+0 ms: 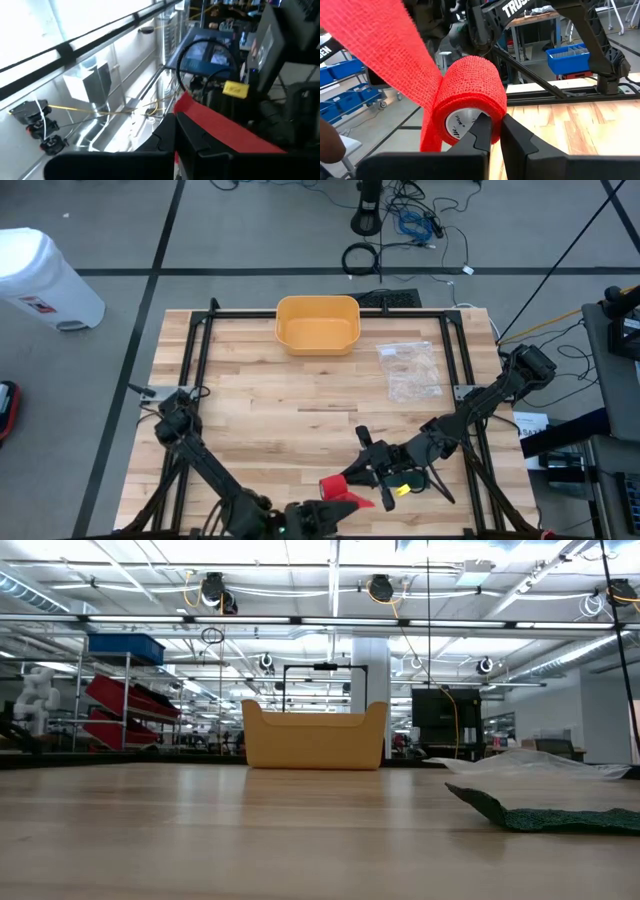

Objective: Roll bandage
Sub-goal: Roll the red bandage

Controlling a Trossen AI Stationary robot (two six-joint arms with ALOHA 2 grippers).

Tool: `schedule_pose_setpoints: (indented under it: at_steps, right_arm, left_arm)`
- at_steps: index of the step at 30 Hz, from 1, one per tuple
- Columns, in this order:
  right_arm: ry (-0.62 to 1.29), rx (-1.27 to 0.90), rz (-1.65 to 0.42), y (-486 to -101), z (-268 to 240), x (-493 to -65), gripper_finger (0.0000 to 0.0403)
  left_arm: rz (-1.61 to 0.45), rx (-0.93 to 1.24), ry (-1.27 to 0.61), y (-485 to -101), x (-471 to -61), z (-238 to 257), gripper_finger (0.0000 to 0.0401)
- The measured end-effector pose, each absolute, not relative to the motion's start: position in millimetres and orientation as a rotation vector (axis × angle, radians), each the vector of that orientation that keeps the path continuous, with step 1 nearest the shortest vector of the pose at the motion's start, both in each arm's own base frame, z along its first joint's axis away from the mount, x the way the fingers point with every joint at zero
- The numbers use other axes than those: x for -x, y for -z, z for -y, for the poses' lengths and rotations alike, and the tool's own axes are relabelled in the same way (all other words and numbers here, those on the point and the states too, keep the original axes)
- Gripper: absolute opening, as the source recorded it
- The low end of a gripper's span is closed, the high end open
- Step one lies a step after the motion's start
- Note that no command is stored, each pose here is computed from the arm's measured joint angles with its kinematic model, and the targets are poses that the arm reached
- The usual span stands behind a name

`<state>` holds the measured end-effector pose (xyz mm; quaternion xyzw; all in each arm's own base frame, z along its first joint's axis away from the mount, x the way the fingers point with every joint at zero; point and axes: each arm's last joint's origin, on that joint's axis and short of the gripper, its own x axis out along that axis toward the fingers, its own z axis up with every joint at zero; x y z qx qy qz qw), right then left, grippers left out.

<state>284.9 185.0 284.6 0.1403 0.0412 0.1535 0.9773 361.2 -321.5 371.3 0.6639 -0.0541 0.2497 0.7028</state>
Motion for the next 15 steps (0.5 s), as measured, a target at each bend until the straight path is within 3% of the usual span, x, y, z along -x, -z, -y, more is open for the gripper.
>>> schedule_pose_setpoints:
  at_steps: [15]
  right_arm:
    - [-0.335, -0.275, -0.085, -284, -192, -280, 0.0018]
  left_arm:
    - [0.066, -1.405, -0.605, -416, -359, 313, 0.0003]
